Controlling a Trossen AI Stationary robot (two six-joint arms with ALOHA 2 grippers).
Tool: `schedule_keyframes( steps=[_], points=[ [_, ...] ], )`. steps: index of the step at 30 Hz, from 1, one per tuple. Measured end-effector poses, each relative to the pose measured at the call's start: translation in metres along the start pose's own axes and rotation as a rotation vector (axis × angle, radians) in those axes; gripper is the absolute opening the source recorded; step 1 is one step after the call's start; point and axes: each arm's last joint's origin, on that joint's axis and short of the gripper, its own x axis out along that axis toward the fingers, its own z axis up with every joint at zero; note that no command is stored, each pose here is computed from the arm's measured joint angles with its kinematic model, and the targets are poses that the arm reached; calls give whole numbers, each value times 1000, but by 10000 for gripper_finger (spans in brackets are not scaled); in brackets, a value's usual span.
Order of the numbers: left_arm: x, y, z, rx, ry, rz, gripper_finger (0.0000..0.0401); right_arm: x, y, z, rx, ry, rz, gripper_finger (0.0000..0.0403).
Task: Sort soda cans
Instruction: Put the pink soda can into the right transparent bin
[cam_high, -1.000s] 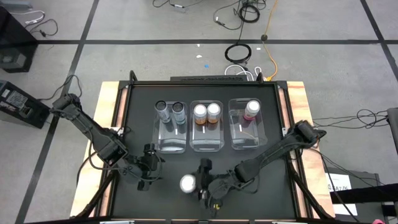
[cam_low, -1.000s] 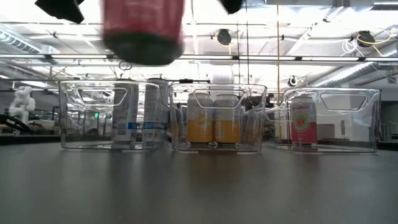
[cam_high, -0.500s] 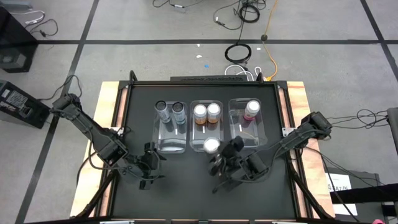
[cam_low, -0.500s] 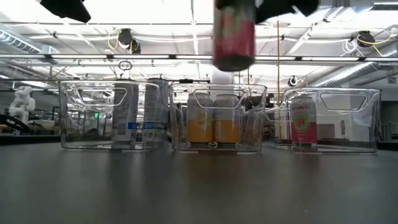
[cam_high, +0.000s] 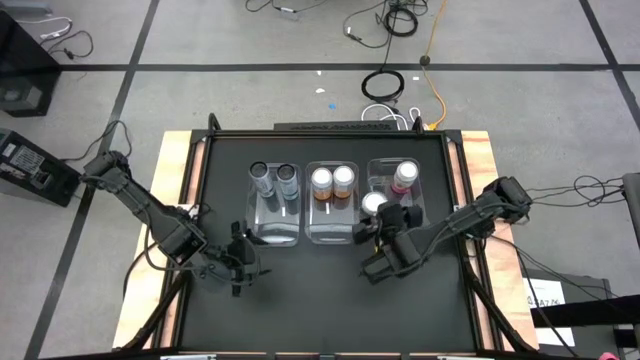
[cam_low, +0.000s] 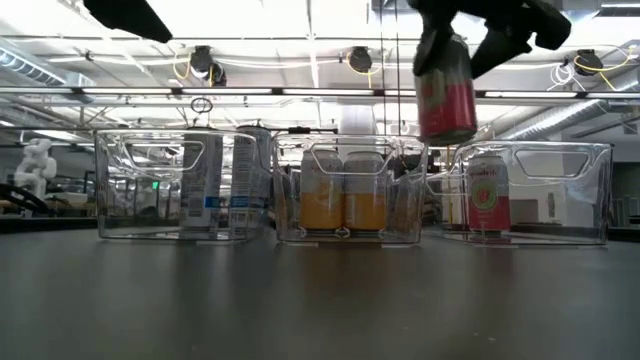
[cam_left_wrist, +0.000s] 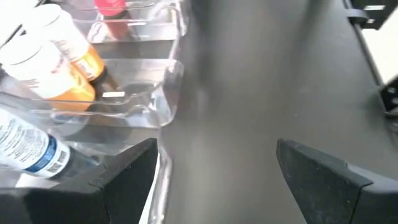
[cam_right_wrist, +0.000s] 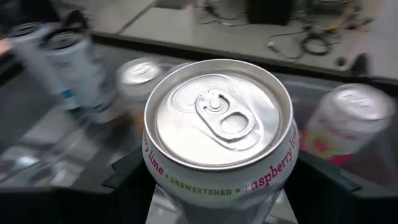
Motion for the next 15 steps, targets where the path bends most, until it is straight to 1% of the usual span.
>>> schedule_keyframes(
  steps=[5,9,13,15],
  points=[
    [5,8,3,-24,3,32,338,11,-11,11,2,-25,-110,281],
    [8,13,6,-42,5,55,338,27,-20,12,27,-43,-158,281],
    [11,16,7,-59,4,68,338,39,-40,4,94,-48,-173,281],
    [11,18,8,-65,4,73,338,42,-51,1,123,-41,-159,281]
  ],
)
